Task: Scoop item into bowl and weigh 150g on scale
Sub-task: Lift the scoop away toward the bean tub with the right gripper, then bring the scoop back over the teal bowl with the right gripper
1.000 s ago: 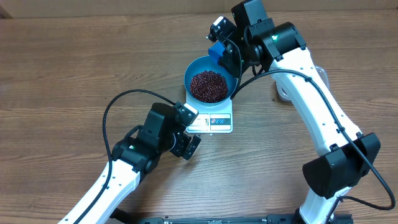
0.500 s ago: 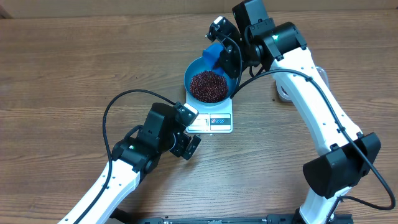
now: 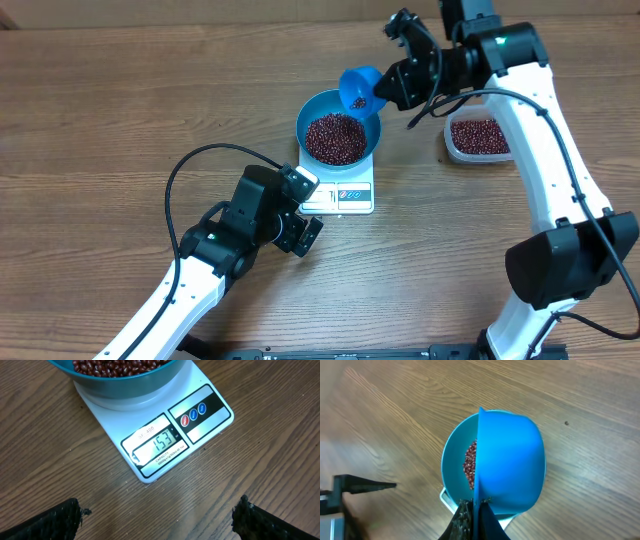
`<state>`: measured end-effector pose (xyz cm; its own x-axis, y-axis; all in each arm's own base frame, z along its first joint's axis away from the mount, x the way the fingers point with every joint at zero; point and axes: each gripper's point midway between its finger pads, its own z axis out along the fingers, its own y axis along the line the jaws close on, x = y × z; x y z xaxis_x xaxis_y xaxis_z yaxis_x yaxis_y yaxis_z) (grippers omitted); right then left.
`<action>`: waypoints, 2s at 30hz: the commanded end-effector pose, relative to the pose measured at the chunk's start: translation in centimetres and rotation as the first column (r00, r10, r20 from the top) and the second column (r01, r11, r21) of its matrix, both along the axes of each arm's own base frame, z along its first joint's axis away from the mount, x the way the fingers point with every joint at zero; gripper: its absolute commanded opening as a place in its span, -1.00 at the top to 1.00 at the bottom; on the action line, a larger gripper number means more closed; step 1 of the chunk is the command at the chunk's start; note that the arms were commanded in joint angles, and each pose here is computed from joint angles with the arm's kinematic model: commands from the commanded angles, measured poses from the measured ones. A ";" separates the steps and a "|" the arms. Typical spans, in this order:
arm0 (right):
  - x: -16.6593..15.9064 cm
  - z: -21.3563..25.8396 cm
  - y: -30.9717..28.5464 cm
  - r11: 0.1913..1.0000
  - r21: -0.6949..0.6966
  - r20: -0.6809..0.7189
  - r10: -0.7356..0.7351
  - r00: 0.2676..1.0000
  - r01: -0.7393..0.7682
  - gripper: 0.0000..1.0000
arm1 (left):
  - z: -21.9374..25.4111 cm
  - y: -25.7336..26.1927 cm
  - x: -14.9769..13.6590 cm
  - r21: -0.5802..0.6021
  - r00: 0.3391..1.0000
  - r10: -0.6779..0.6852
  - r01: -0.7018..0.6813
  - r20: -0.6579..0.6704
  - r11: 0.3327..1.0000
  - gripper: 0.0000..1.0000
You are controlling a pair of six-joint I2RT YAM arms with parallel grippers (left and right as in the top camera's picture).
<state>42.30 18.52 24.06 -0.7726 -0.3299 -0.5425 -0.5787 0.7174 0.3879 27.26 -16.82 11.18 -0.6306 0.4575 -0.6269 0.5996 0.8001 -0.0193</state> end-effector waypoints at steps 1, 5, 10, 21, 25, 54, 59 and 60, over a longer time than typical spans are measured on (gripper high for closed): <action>0.0 2.5 -0.6 0.997 0.079 0.022 -0.007 1.000 0.006 0.93 | -0.1 0.2 0.2 -0.005 1.000 0.025 -0.025 -0.008 1.000 -0.99; 0.3 3.0 -2.2 0.996 0.080 0.026 -0.043 0.999 0.041 0.93 | -0.1 0.2 0.2 -0.005 1.000 0.025 -0.025 -0.008 1.000 -0.99; 0.3 4.8 -7.1 0.985 0.081 0.042 -0.153 0.987 0.150 0.93 | -0.1 0.2 0.2 -0.005 1.000 0.025 -0.025 -0.008 1.000 -0.99; -1.0 0.9 -23.4 0.739 -0.408 0.075 -0.558 0.826 0.536 0.93 | -0.1 0.2 0.2 -0.005 1.000 0.025 -0.025 -0.008 1.000 -0.99; -1.7 0.6 -23.9 0.570 -0.598 0.167 -0.598 0.784 0.563 0.93 | -0.1 0.2 0.2 -0.005 1.000 0.025 -0.025 -0.008 1.000 -0.99; -0.7 4.4 -0.5 0.982 -0.173 0.155 -0.053 0.986 0.080 0.93 | -0.1 0.2 0.2 -0.005 1.000 0.025 -0.025 -0.008 1.000 -0.99; -1.1 -0.1 2.0 0.944 -0.328 0.119 -0.007 0.993 0.046 0.93 | -0.1 0.2 0.2 -0.005 1.000 0.025 -0.025 -0.008 1.000 -0.99; -1.0 -0.8 2.3 0.933 -0.357 0.117 -0.003 0.993 0.044 0.93 | -0.1 0.2 0.2 -0.005 1.000 0.025 -0.025 -0.008 1.000 -0.99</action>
